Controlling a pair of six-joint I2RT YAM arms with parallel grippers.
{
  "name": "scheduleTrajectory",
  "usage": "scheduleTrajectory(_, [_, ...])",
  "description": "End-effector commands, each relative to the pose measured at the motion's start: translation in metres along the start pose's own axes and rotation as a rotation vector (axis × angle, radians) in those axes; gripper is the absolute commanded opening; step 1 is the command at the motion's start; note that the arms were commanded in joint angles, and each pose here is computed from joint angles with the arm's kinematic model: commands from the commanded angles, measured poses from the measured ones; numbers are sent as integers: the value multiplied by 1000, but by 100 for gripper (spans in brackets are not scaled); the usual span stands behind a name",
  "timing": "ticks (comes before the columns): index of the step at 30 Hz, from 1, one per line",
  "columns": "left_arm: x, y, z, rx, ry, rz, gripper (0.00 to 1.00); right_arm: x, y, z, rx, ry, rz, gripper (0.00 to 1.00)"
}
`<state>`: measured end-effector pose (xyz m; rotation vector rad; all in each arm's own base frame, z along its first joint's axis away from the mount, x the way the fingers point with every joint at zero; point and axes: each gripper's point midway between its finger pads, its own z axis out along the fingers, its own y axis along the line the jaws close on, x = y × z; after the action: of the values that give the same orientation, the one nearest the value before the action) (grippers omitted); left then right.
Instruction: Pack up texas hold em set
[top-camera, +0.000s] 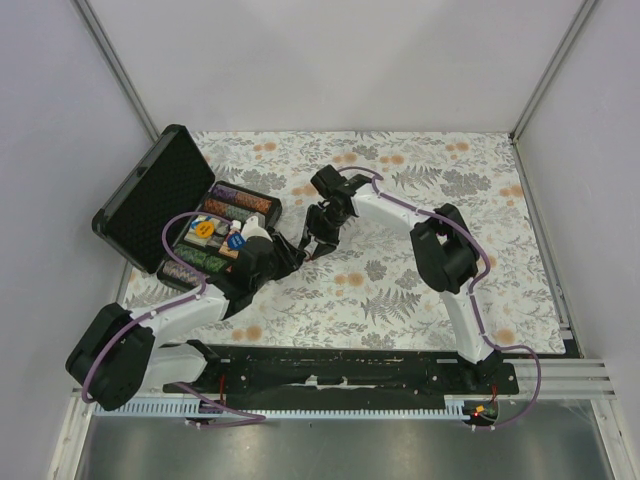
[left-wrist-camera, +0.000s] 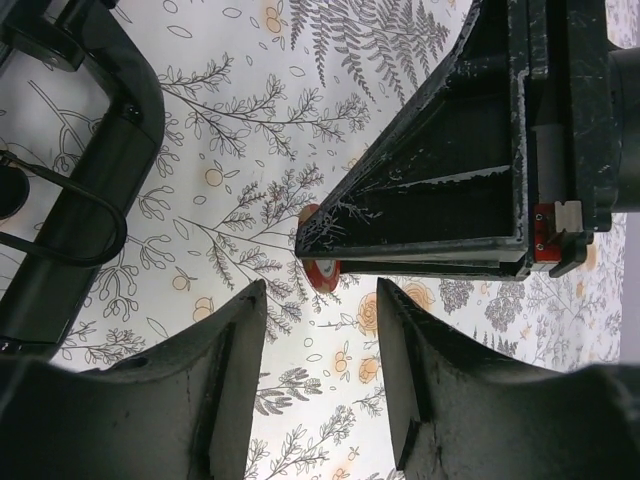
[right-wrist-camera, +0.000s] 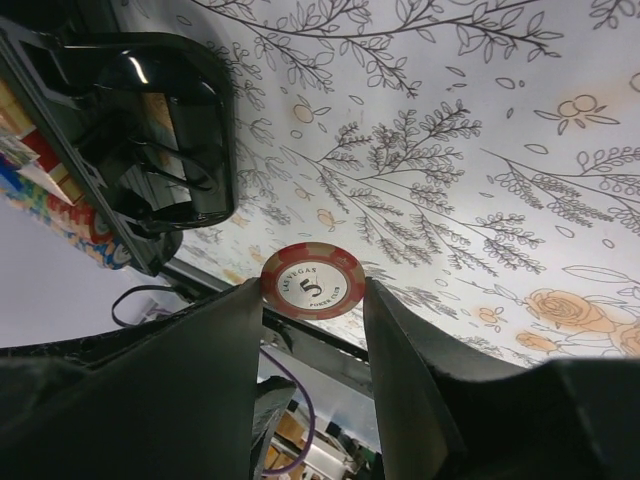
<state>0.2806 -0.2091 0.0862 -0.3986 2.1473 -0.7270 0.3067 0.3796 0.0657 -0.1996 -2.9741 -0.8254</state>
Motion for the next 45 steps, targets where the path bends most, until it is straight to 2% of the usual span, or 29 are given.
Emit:
scheduleTrajectory(1, [-17, -9, 4, 3, -78, -48, 52, 0, 32, -29, -118, -19, 29, 50])
scheduleTrajectory(11, [-18, -9, 8, -6, -86, -63, 46, 4, 36, -21, -175, 23, 113, 49])
scheduleTrajectory(18, [-21, -7, 10, -22, -102, -64, 37, 12, 39, -16, -219, 73, 168, 49])
scheduleTrajectory(26, [-14, 0, 13, -48, -77, -56, 20, 15, 42, -12, -247, 105, 207, 49])
scheduleTrajectory(30, [-15, -2, 14, -47, -75, -50, 4, 15, 43, -10, -251, 113, 214, 50])
scheduleTrajectory(33, [-15, -3, 13, -49, -72, -28, 2, 12, 41, -9, -245, 93, 201, 51])
scheduleTrajectory(38, [-18, -6, 9, -46, -51, 55, 2, 2, 38, -16, -224, 39, 152, 60])
scheduleTrajectory(43, [-14, 2, -4, -86, 26, 236, 2, -22, 32, -49, -226, -77, 112, 75])
scheduleTrajectory(45, [-16, 9, -16, -112, 54, 316, 2, -31, 23, -64, -212, -131, 93, 79])
